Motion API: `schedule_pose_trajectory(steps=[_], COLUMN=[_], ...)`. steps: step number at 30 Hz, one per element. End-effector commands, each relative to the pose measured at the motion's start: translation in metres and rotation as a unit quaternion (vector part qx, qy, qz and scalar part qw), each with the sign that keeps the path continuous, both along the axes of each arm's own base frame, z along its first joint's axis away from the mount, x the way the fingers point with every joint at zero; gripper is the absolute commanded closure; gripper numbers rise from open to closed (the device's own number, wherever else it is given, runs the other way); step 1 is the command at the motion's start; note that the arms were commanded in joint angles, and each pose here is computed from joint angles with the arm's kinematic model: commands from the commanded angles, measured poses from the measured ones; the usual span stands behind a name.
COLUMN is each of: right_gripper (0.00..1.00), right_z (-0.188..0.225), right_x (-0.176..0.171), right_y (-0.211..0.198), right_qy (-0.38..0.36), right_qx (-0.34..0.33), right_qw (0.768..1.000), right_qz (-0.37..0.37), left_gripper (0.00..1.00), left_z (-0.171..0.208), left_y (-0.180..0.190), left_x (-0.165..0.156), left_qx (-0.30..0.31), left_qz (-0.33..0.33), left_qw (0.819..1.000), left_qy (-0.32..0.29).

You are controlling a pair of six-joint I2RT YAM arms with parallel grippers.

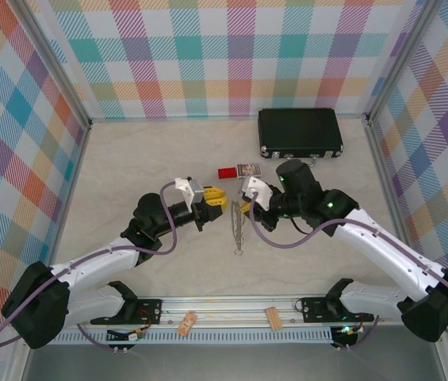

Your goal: Put the keys on the keyring

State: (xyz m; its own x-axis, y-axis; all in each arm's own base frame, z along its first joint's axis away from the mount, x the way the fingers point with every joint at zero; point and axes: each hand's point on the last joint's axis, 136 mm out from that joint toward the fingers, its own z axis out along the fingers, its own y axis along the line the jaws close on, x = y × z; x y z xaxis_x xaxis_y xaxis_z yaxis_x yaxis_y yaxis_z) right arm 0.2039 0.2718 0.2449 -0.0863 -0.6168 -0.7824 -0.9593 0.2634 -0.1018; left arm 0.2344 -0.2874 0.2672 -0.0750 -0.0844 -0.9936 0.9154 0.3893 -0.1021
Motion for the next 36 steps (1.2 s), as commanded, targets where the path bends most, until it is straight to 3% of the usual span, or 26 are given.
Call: schedule_pose_trajectory(steps=[1, 5, 9, 36], right_gripper=[1.0, 1.0, 1.0, 1.0], right_z=[-0.014, -0.019, -0.023, -0.028], right_x=[0.007, 0.009, 0.007, -0.016], right_y=[-0.015, -0.017, -0.019, 0.006], right_qy=[-0.066, -0.087, -0.11, -0.103], right_qx=[-0.092, -0.103, -0.113, -0.1], right_qw=[0.993, 0.991, 0.987, 0.987], right_qz=[0.017, 0.019, 0.026, 0.074], left_gripper=[0.74, 0.73, 0.67, 0.78], left_z=[-0.016, -0.027, -0.033, -0.044], left_y=[-0.006, -0.013, -0.019, -0.041], left_x=[-0.013, -0.023, -0.033, -0.041], left_qx=[0.039, 0.07, 0.081, 0.097], left_qz=[-0.026, -0.042, -0.064, -0.118], left_qw=[0.999, 0.996, 0.994, 0.988], left_qy=[-0.025, -0.032, -0.044, -0.018])
